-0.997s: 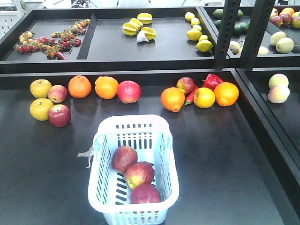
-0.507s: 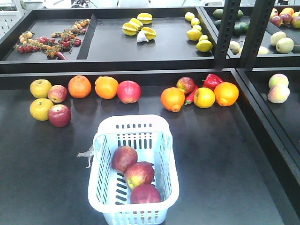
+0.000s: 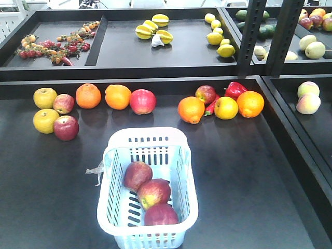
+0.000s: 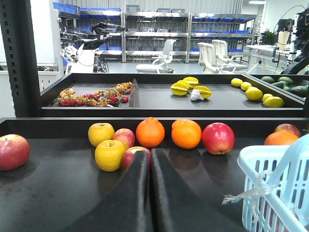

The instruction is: Pick three apples into basket with both arms

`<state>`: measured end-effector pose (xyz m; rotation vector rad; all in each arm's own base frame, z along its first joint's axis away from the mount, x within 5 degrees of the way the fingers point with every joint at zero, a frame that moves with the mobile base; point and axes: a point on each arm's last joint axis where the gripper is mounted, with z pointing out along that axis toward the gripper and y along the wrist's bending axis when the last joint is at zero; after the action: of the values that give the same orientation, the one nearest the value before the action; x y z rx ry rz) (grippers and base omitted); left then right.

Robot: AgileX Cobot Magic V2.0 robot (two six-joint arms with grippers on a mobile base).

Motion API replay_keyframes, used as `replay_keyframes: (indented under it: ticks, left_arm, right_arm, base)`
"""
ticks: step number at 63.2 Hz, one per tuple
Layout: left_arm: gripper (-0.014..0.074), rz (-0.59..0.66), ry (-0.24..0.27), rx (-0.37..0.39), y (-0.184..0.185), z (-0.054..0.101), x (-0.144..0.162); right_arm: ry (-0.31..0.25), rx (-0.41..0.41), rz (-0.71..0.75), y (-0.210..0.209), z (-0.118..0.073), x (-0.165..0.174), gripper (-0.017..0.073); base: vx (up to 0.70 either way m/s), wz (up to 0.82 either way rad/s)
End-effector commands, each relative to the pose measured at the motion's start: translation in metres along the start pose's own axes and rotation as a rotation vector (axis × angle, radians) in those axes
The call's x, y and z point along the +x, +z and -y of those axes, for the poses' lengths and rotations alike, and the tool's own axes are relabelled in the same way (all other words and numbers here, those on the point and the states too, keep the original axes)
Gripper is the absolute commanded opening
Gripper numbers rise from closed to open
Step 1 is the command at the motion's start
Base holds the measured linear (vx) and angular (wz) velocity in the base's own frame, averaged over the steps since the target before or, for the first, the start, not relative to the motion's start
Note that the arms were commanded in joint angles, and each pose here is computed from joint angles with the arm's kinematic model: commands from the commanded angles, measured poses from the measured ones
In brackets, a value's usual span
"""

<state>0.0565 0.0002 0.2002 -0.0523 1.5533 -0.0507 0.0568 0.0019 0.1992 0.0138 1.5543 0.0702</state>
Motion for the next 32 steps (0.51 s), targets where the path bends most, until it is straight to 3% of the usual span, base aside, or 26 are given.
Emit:
replay_keyframes:
  ticks: [1, 32]
  left_arm:
    - [-0.0006, 0.068, -0.019, 0.009, -0.0005, 0.0004, -0.0001]
    - [-0.0006, 0.068, -0.019, 0.009, -0.0005, 0.0004, -0.0001]
  right_arm:
    - [-0.008, -0.001, 0.076, -0.0005, -0.0002, -0.0028, -0.0009]
    - [-0.008, -0.001, 0.076, -0.0005, -0.0002, -0.0028, -0.0009]
  base:
    - [0.0, 0.0]
    - [0.0, 0.0]
